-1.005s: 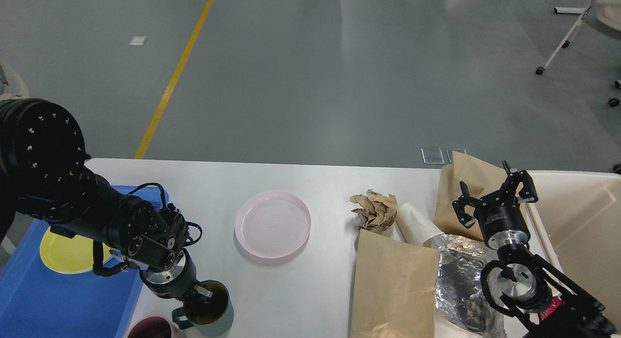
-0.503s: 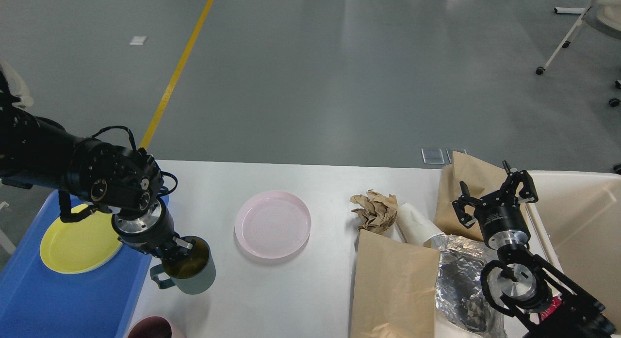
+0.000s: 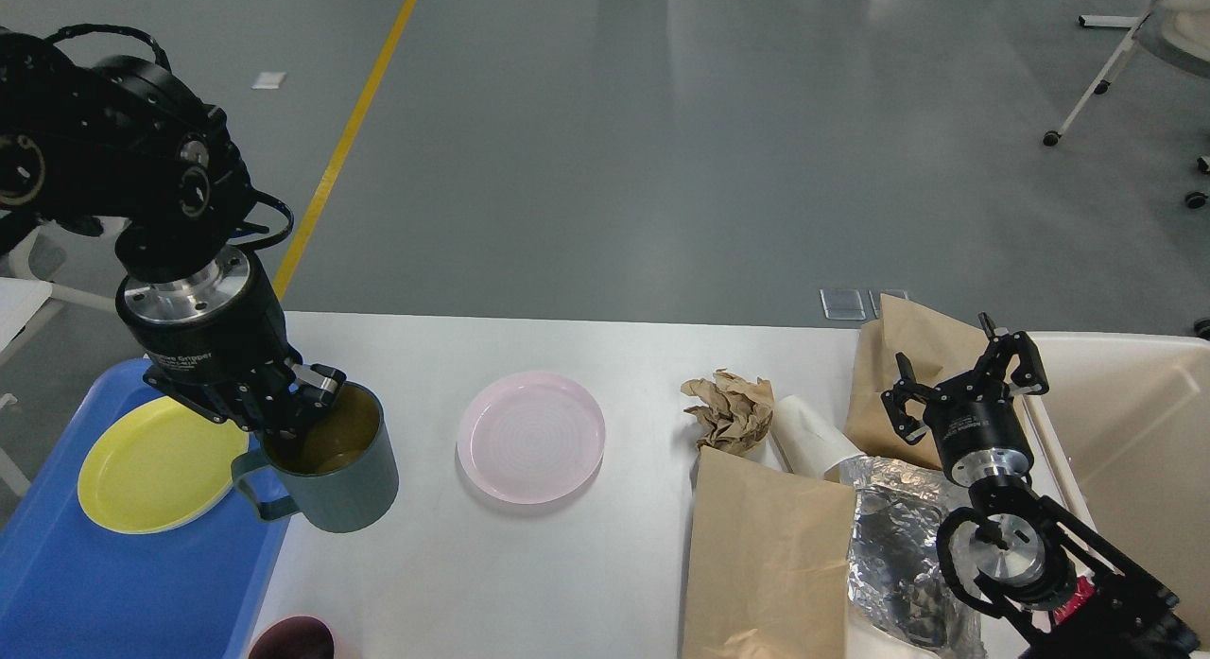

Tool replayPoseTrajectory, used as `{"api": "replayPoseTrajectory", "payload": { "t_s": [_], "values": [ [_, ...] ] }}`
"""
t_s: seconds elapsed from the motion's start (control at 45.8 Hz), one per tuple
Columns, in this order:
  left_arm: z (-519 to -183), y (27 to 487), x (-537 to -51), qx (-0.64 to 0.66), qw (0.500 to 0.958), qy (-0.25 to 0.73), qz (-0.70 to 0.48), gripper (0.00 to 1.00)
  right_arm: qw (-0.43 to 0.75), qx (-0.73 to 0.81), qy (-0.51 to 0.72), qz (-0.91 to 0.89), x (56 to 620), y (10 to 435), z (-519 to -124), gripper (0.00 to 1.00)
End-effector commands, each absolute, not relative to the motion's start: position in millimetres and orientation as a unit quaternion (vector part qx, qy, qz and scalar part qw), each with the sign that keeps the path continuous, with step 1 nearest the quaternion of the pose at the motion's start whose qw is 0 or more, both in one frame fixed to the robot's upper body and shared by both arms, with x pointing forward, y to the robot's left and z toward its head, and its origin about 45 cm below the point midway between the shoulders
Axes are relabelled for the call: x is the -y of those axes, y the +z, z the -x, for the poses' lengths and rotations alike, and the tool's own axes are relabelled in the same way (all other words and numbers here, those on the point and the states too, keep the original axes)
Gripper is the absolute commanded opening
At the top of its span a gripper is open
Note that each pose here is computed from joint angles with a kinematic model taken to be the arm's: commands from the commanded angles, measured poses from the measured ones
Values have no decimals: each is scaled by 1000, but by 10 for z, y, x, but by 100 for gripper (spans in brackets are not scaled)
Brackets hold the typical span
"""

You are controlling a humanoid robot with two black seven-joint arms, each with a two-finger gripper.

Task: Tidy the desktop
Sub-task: 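Lift the green mug and place it at the tray's near corner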

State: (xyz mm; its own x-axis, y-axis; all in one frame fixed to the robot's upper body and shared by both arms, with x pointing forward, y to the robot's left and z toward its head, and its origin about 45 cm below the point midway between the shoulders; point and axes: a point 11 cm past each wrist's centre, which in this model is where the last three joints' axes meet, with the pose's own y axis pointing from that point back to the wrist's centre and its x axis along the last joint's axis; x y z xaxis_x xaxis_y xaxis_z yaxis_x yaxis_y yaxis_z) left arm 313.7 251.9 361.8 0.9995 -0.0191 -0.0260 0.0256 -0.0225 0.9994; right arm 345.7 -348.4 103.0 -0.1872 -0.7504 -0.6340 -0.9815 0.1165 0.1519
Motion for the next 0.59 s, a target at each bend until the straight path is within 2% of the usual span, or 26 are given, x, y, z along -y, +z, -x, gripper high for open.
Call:
{"api": "replayPoseTrajectory", "payload": {
  "t_s": [0.0, 0.131, 0.284, 0.568],
  "values": [
    [-3126, 3722, -2645, -18, 703, 2, -711, 0, 207, -718, 279, 603, 3484, 1030, -3457, 100],
    [-3153, 3711, -2866, -35, 696, 27, -716, 0, 207, -718, 279, 603, 3484, 1030, -3457, 100],
    [-3286, 3685, -3367, -62, 693, 84, -713, 0, 207, -718, 279, 603, 3484, 1030, -3457, 100],
    [-3324, 3196, -4332, -130, 668, 145, -718, 0, 207, -718, 279, 603, 3484, 1030, -3457, 100]
  ]
}}
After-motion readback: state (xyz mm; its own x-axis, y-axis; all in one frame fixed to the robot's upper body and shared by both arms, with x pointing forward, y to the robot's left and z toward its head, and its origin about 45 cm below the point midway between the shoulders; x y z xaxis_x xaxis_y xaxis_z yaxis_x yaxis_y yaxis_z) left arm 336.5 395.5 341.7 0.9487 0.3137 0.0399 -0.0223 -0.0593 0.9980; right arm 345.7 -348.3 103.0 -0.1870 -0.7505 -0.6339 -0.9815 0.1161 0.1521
